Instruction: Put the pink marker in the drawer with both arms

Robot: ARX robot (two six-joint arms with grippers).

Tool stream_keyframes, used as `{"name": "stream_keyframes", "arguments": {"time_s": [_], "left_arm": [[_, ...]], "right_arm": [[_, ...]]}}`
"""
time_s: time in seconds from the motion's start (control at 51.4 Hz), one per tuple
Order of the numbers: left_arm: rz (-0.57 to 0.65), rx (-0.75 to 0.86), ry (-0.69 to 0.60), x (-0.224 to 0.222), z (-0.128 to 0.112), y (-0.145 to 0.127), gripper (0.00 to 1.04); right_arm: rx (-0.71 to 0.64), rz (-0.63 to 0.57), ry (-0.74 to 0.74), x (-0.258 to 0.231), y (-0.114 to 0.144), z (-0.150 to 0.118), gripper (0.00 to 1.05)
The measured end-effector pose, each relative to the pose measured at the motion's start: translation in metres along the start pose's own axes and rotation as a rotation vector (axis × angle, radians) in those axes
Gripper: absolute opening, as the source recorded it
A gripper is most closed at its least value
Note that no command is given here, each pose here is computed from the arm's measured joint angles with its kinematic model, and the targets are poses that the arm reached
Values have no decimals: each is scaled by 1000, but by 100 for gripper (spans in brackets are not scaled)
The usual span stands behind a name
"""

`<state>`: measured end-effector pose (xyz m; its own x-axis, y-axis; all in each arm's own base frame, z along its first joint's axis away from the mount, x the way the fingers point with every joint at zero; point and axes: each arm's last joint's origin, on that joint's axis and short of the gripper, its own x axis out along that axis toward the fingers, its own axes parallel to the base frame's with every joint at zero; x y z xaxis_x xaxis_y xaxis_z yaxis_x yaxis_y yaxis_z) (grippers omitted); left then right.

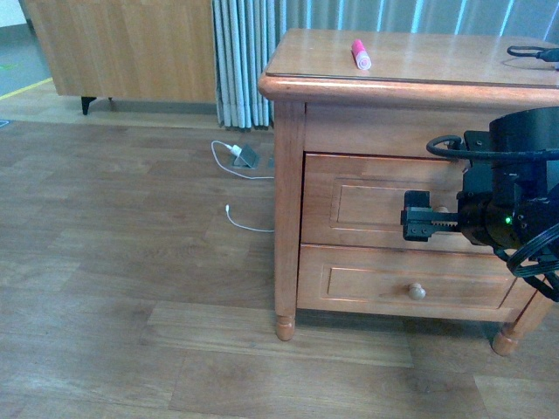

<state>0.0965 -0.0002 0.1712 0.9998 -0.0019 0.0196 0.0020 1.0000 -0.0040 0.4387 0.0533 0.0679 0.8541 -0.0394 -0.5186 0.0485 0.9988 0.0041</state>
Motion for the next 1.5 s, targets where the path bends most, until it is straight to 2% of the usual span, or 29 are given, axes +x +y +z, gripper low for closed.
{"name": "stream_keyframes", "arguments": {"time_s": [0.253, 0.7, 0.739, 1.05, 1.322, 1.497], "left_arm": [[0, 0, 0, 0, 0, 0, 99], [0, 0, 0, 0, 0, 0, 99], [0, 0, 0, 0, 0, 0, 99], [0, 0, 0, 0, 0, 0, 99], [0, 0, 0, 0, 0, 0, 99], [0, 0, 0, 0, 0, 0, 99]], "right_arm": [[3, -7, -15, 0, 0, 1, 95], [11, 2, -17, 0, -2, 0, 29], [14, 1, -16, 0, -2, -1, 26], [42, 19, 13, -11, -5, -7, 24], [79, 92, 109, -73, -13, -35, 24], [88, 133, 159, -122, -18, -63, 24]]}}
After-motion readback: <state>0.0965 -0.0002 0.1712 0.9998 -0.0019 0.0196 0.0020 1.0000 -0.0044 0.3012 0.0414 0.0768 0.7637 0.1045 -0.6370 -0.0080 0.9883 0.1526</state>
